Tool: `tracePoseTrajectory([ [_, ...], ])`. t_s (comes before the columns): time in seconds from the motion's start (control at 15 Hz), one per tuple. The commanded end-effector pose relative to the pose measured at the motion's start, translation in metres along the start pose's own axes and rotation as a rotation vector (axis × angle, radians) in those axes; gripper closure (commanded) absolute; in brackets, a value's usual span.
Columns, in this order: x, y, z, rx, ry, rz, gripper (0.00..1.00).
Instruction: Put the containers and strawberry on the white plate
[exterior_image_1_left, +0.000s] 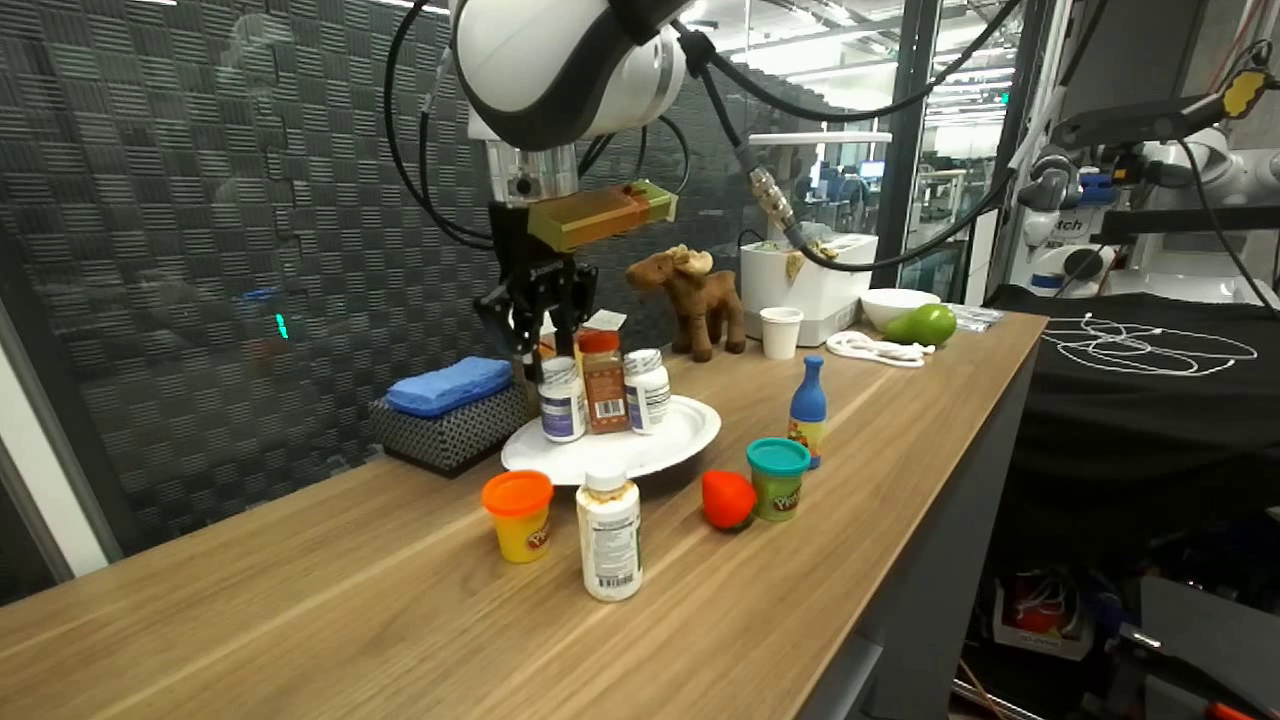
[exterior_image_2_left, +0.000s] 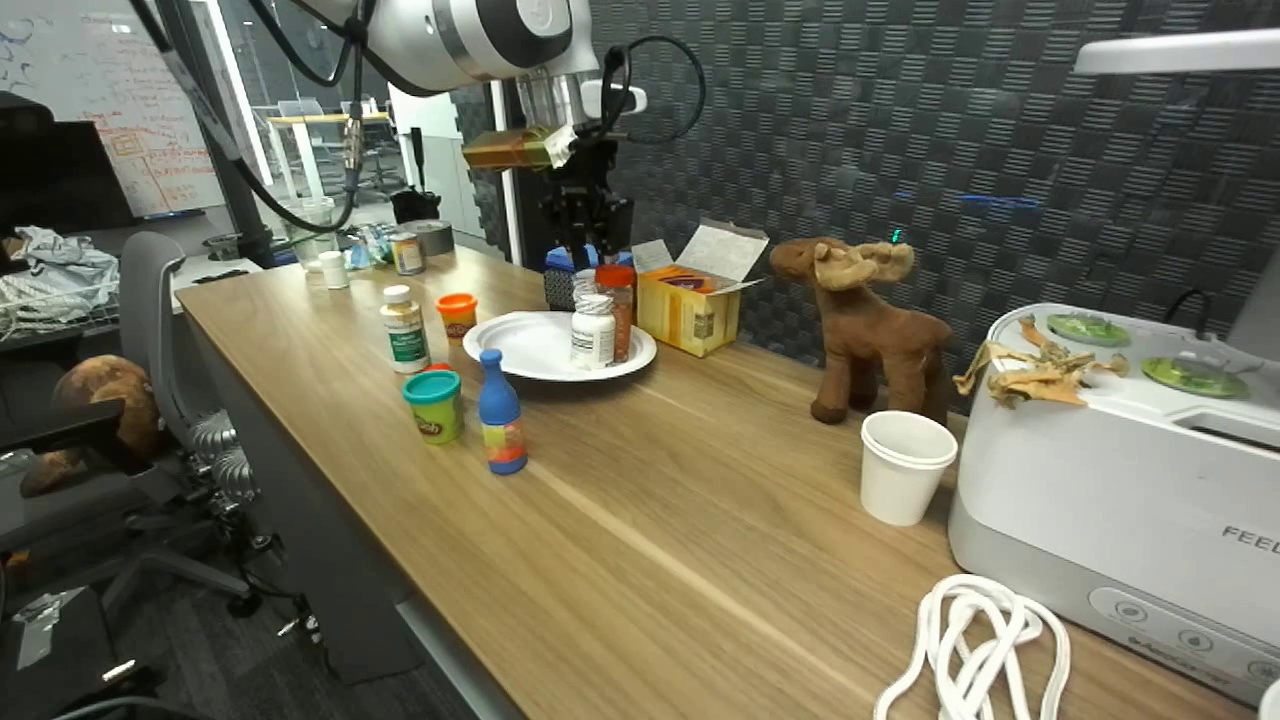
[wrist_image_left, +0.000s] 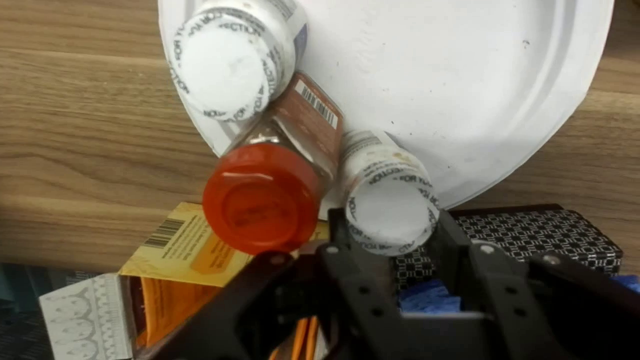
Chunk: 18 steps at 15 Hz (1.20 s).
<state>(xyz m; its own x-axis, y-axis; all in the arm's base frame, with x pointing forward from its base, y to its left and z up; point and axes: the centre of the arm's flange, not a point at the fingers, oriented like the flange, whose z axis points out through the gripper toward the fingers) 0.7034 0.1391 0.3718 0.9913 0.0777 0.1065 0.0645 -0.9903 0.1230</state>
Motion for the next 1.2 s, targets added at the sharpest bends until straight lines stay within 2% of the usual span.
tracePoseTrajectory([
  [0.0, -0.002, -0.016, 0.001, 0.047, 0.027, -0.042, 0.81],
  [0.47, -0.011, -0.041, 0.001, 0.048, 0.015, -0.086, 0.79],
  [0.53, -0.012, -0.041, 0.0, 0.044, 0.013, -0.087, 0.31],
  [0.6, -0.013, -0.042, -0.001, 0.037, 0.012, -0.085, 0.31],
  [0.87, -0.014, -0.053, -0.008, 0.012, -0.006, -0.104, 0.01],
  [1.13, -0.009, -0.083, -0.034, -0.021, -0.003, -0.148, 0.0],
])
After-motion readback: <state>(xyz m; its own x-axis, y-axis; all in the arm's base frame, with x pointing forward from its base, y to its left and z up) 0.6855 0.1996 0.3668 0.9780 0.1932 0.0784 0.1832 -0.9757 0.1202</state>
